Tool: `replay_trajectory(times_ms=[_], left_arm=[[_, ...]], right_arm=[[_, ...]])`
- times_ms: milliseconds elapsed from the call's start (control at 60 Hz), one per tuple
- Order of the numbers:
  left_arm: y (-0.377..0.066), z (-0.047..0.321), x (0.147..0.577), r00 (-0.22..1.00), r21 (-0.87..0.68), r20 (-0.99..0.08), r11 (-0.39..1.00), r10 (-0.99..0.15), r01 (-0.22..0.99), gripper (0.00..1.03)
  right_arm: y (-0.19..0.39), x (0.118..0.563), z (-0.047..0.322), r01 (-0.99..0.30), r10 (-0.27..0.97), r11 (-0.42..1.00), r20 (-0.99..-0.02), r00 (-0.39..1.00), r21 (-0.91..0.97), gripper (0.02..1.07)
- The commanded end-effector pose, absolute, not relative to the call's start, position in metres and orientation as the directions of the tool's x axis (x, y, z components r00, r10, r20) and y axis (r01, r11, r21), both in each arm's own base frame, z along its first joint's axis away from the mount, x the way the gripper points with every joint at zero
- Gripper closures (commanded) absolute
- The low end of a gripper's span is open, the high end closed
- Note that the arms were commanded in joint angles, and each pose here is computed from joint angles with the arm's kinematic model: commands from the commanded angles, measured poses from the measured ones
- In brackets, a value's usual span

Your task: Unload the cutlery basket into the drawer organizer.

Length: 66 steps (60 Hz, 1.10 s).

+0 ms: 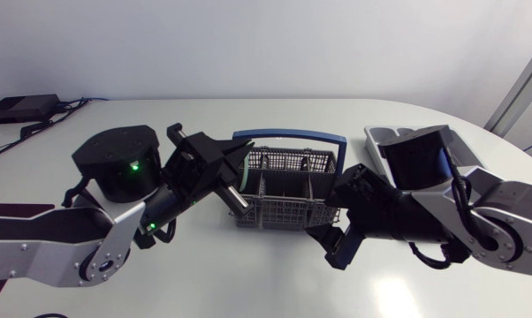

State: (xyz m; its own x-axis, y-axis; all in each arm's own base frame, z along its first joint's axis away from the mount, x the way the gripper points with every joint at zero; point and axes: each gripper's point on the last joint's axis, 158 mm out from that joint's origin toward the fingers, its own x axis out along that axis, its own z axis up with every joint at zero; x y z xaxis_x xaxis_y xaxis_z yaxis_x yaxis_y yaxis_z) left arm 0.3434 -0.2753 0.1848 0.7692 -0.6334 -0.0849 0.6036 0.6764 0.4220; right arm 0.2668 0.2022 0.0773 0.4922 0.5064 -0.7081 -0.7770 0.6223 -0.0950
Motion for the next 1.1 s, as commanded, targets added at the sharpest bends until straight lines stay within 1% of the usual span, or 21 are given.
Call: replay_trajectory(times_ms=[0,67,267,333,483,617,750,933,1083], left_arm=[[-0.260,0.206,0.351,0.797,0.372,-0.028,0.734,-0.603,0.568,1.00],[-0.256,0.221,0.355,0.796,0.329,-0.006,0.750,-0.606,0.574,1.00],[-0.251,0.254,0.357,0.776,0.182,-0.044,0.759,-0.629,0.626,1.00],[-0.255,0.264,0.357,0.757,0.119,-0.068,0.748,-0.650,0.653,1.00],[-0.268,0.272,0.353,0.705,0.003,-0.140,0.712,-0.695,0.703,1.00],[-0.282,0.271,0.352,0.656,-0.080,-0.197,0.679,-0.728,0.729,1.00],[-0.296,0.265,0.357,0.602,-0.185,-0.250,0.648,-0.758,0.739,1.00],[-0.308,0.256,0.359,0.578,-0.221,-0.277,0.636,-0.768,0.739,1.00],[-0.320,0.253,0.357,0.557,-0.246,-0.290,0.623,-0.778,0.743,1.00]], right_arm=[[0.203,0.262,0.078,-0.779,0.515,0.621,-0.705,0.489,-0.086,0.18],[0.204,0.264,0.085,-0.775,0.517,0.625,-0.694,0.501,-0.093,0.18],[0.204,0.272,0.112,-0.759,0.527,0.640,-0.653,0.545,-0.117,0.18],[0.204,0.276,0.121,-0.753,0.530,0.646,-0.638,0.559,-0.124,0.18],[0.206,0.285,0.142,-0.735,0.530,0.664,-0.608,0.591,-0.137,0.18],[0.215,0.293,0.167,-0.726,0.547,0.679,-0.581,0.603,-0.114,0.18],[0.234,0.298,0.182,-0.739,0.579,0.670,-0.571,0.583,-0.075,0.19],[0.249,0.309,0.200,-0.746,0.615,0.666,-0.556,0.559,-0.013,0.19],[0.258,0.319,0.202,-0.745,0.631,0.667,-0.559,0.539,0.035,0.19]])
